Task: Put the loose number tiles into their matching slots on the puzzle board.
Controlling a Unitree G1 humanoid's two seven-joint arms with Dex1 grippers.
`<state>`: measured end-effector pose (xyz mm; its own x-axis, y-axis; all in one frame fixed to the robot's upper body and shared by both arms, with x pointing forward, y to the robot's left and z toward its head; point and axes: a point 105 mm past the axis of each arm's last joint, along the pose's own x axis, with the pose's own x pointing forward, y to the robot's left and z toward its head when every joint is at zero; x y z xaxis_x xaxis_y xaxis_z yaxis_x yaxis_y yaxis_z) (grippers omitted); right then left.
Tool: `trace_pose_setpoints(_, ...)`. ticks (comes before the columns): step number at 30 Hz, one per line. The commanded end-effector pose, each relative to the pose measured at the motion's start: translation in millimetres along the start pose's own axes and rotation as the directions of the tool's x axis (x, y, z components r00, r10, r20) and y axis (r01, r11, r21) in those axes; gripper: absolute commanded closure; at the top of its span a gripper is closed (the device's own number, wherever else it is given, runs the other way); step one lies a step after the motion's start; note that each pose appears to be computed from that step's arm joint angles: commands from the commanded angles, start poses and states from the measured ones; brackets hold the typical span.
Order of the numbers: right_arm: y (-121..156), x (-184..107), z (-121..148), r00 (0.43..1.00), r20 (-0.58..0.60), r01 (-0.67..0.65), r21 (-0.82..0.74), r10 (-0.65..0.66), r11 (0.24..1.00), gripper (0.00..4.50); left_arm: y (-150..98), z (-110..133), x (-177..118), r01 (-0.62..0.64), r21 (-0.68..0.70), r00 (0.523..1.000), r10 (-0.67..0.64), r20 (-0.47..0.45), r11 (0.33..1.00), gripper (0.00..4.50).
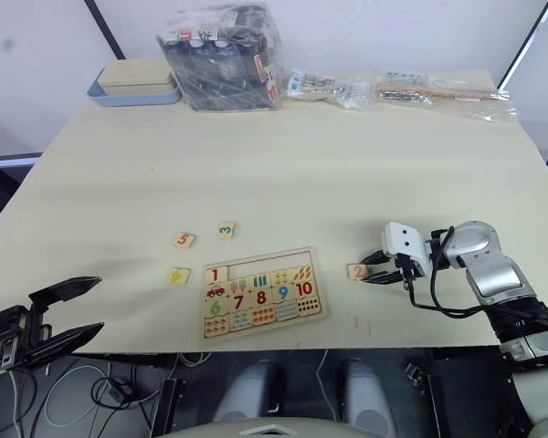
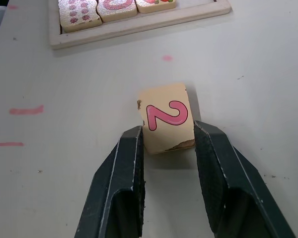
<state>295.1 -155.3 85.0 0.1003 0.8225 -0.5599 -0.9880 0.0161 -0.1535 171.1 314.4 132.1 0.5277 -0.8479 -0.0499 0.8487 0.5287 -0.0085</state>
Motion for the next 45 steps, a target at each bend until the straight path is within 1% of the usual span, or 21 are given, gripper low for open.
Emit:
trace_pose_setpoints(1, -3, -3, 20, 1.0, 0.023, 0.01, -0.062, -0.008, 0.998, 3.61, -5, 2, 0, 0.036, 0.017, 0.999, -0.036, 0.0, 0.999, 0.0)
trace_pose_setpoints(3, -3, -5, 36, 0.999, 0.039, 0.009, -0.072, -0.006, 0.997, 3.61, -5, 1, 0, 0.036, 0.016, 0.999, -0.036, -0.003, 0.999, 0.0)
trace_pose_setpoints(6, -1, -6, 57, 1.0, 0.006, -0.007, -0.098, 0.007, 0.995, 3.61, -6, 1, -1, 0.034, 0.016, 0.999, -0.034, -0.004, 0.999, 0.0)
trace_pose_setpoints(8, 3, -6, 73, 0.999, -0.035, -0.038, -0.107, 0.034, 0.994, 3.61, -6, 1, -2, 0.031, 0.015, 0.999, -0.031, -0.004, 0.999, 0.0)
trace_pose_setpoints(10, 0, -6, 89, 0.99, -0.14, -0.015, -0.157, -0.008, 0.987, 3.61, -7, 0, -3, 0.028, 0.014, 1.0, -0.028, -0.004, 1.0, 0.0)
trace_pose_setpoints(11, -2, -6, 94, 0.985, -0.169, 0.003, -0.178, -0.034, 0.984, 3.61, -8, 0, -3, 0.027, 0.013, 1.0, -0.027, -0.004, 1.0, 0.0)
trace_pose_setpoints(12, -3, -6, 97, 0.981, -0.185, 0.016, -0.188, -0.051, 0.982, 3.61, -8, 0, -3, 0.027, 0.013, 1.0, -0.027, -0.004, 1.0, 0.0)
trace_pose_setpoints(14, -1, -3, 118, 0.981, -0.192, -0.005, -0.189, -0.032, 0.982, 3.61, -8, 0, -3, 0.025, 0.012, 1.0, -0.025, -0.004, 1.0, 0.0)
trace_pose_setpoints(15, -5, 2, 132, 0.977, -0.21, -0.011, -0.192, -0.03, 0.981, 3.61, -8, 0, -3, 0.024, 0.011, 1.0, -0.024, -0.004, 1.0, 0.0)
trace_pose_setpoints(17, -11, 10, 150, 0.97, -0.242, -0.017, -0.195, -0.031, 0.981, 3.61, -8, -1, -3, 0.024, 0.01, 1.0, -0.024, -0.004, 1.0, 0.0)
trace_pose_setpoints(20, -18, 21, 163, 0.955, -0.293, -0.011, -0.182, -0.044, 0.983, 3.61, -8, -1, -2, 0.026, 0.009, 1.0, -0.026, -0.003, 1.0, 0.0)
trace_pose_setpoints(23, -21, 36, 181, 0.95, -0.31, -0.025, -0.189, -0.036, 0.982, 3.61, -7, -1, 0, 0.03, 0.009, 1.0, -0.03, -0.002, 0.999, 0.0)
trace_pose_setpoints(26, -19, 52, 192, 0.928, -0.371, -0.069, -0.253, -0.031, 0.965, 3.61, -6, -1, 2, 0.035, 0.009, 0.999, -0.035, -0.002, 0.999, 0.0)
trace_pose_setpoints(31, -19, 84, 205, 0.918, -0.396, -0.083, -0.25, -0.024, 0.965, 3.61, -5, -1, 2, 0.037, 0.005, 0.999, -0.037, -0.005, 0.999, 0.0)
trace_pose_setpoints(35, -18, 110, 206, 0.911, -0.412, -0.086, -0.232, -0.018, 0.969, 3.61, -5, -1, 3, 0.039, 0.002, 0.999, -0.039, -0.009, 0.999, 0.0)
trace_pose_setpoints(38, -16, 121, 207, 0.909, -0.416, -0.094, -0.209, -0.002, 0.973, 3.61, -5, 0, 3, 0.04, 0.002, 0.999, -0.04, -0.01, 0.999, 0.0)
trace_pose_setpoints(45, -14, 147, 199, 0.902, -0.431, -0.101, -0.197, 0.007, 0.975, 3.61, -9, -1, 2, 0.04, -0.006, 0.999, -0.04, -0.014, 0.999, 0.0)
